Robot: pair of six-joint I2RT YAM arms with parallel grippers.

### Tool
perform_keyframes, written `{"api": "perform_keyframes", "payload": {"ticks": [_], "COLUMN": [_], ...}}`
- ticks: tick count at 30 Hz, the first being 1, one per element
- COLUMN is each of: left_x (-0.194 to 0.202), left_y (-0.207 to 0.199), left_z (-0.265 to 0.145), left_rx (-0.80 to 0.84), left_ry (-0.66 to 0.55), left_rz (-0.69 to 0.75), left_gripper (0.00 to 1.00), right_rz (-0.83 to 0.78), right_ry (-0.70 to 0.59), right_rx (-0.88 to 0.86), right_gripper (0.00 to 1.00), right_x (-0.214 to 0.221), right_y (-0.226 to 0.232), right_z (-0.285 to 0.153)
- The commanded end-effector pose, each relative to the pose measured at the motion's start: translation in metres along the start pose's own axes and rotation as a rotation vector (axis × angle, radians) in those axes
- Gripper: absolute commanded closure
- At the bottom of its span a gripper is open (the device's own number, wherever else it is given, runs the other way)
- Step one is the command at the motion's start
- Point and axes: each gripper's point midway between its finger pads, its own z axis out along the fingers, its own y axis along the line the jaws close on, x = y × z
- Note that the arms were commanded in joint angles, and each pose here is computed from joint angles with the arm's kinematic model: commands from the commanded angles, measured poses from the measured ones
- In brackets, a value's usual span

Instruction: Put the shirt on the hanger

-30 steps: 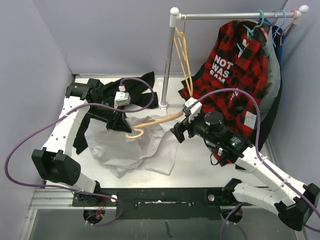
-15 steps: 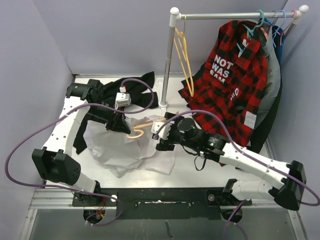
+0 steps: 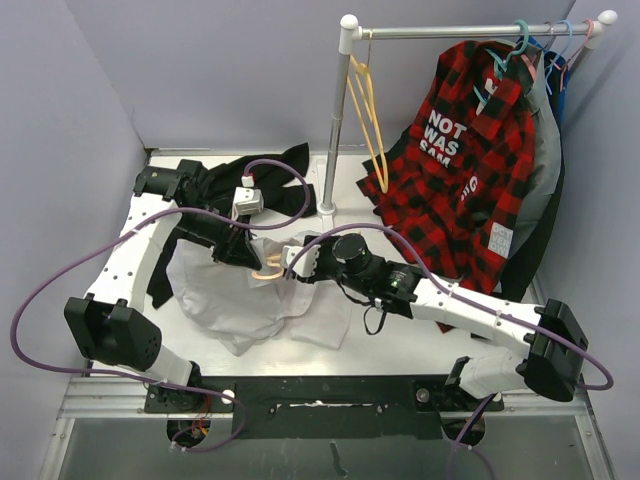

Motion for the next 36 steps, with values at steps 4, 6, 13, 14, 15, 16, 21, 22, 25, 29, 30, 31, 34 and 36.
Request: {"api": "perform_keyframes", "payload": {"ticks": [4,6,13,14,15,16,21,22,25,29,30,31,34,36], "left_x": [-0.001,-0.001,0.0,0.001,0.002,0.002,0.005,0.005,0.008,0.013,0.014,0.015,0.019,0.022], "left_y": [-0.024,-0.022,-0.02,-0.02,-0.02,-0.021,-0.023,-0.025,-0.028,-0.029,-0.03,-0.03,-0.032,-0.033], "left_z": [-0.001,-0.001,-0.003,-0.003,-0.002,-0.002,-0.001,-0.001,0.001,0.004,0.005,0.006,0.007,0.008], "left_rx": [0.061,0.055,0.028,0.027,0.026,0.027,0.035,0.043,0.054,0.059,0.062,0.066,0.067,0.068], "left_ry": [-0.013,-0.011,0.013,0.017,0.021,0.025,0.04,0.045,0.066,0.098,0.104,0.109,0.127,0.14], "left_rz": [-0.076,-0.077,-0.085,-0.084,-0.085,-0.086,-0.097,-0.102,-0.13,-0.162,-0.177,-0.187,-0.207,-0.22], "left_gripper": [1.0,1.0,1.0,1.0,1.0,1.0,0.95,0.92,0.82,0.67,0.64,0.63,0.61,0.59], "right_rz": [0.07,0.122,0.467,0.512,0.553,0.587,0.673,0.676,0.672,0.662,0.663,0.663,0.672,0.681], "right_ry": [-0.167,-0.152,-0.087,-0.105,-0.121,-0.136,-0.174,-0.173,-0.173,-0.171,-0.168,-0.171,-0.18,-0.187], "right_rx": [-0.009,-0.067,-0.228,-0.238,-0.242,-0.236,-0.205,-0.202,-0.192,-0.153,-0.133,-0.112,-0.051,-0.016], "right_gripper": [0.99,1.0,1.0,1.0,1.0,1.0,1.0,1.0,1.0,1.0,1.0,1.0,1.0,1.0], "right_x": [-0.054,-0.053,-0.027,-0.027,-0.026,-0.025,-0.019,-0.019,-0.02,-0.019,-0.017,-0.015,-0.011,-0.009], "right_y": [-0.02,-0.011,0.005,0.004,0.004,0.002,-0.004,-0.005,-0.009,-0.018,-0.02,-0.023,-0.029,-0.034], "right_z": [-0.016,-0.021,-0.041,-0.046,-0.049,-0.052,-0.059,-0.06,-0.06,-0.058,-0.057,-0.056,-0.055,-0.055]}}
